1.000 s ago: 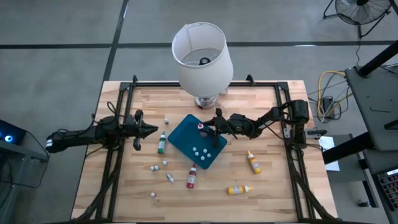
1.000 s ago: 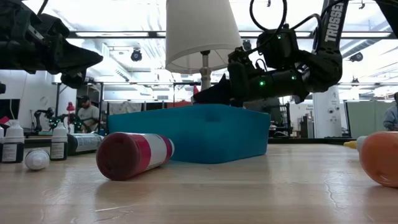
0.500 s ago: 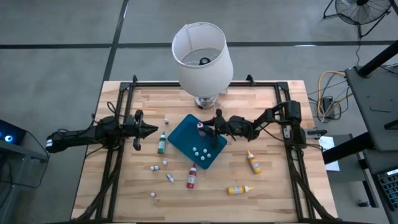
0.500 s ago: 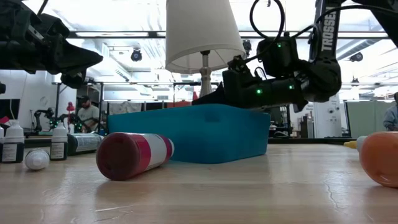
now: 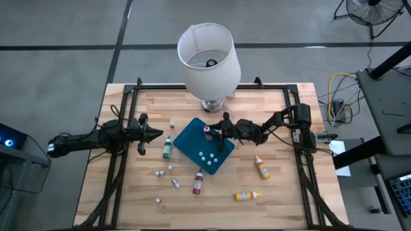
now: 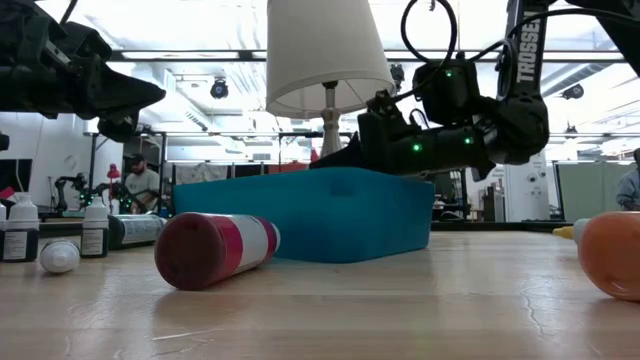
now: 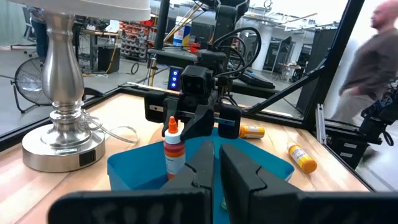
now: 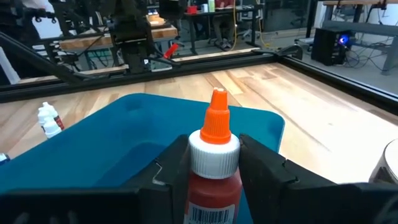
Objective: Pick & Place food coloring
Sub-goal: Put the large orange food coloring bottle into the blue container
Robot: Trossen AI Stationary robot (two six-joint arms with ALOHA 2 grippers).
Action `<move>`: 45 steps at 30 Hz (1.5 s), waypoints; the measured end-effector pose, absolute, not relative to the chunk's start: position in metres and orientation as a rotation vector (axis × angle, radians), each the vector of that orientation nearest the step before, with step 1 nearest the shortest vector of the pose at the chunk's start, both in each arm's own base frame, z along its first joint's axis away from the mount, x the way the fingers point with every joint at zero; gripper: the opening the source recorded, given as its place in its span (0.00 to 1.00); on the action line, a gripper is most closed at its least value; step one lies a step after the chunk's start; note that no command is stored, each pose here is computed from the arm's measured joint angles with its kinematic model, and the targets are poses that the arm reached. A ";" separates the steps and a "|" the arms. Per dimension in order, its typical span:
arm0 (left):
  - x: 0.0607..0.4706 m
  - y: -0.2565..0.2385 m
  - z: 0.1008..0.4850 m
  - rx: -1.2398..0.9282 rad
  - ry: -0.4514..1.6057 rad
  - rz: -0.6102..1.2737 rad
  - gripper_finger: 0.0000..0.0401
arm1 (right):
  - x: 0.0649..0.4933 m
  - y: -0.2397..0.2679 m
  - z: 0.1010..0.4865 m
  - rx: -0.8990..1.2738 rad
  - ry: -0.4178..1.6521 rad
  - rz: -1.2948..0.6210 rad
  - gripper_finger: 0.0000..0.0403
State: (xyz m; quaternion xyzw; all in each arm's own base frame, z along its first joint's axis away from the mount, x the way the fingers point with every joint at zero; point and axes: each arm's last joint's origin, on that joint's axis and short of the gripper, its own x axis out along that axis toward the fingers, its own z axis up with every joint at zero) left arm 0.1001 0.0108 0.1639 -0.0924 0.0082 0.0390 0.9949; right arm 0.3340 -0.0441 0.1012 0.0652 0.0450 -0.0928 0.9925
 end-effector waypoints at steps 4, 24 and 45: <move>0.100 0.011 0.164 -0.185 0.017 0.078 0.00 | 0.333 -0.044 0.100 0.170 0.091 -0.189 0.34; 0.100 0.011 0.164 -0.185 0.017 0.078 0.00 | 0.331 -0.044 0.099 0.180 0.096 -0.189 0.46; 0.100 0.011 0.164 -0.185 0.016 0.078 0.00 | 0.332 -0.041 0.101 0.180 0.081 -0.169 0.46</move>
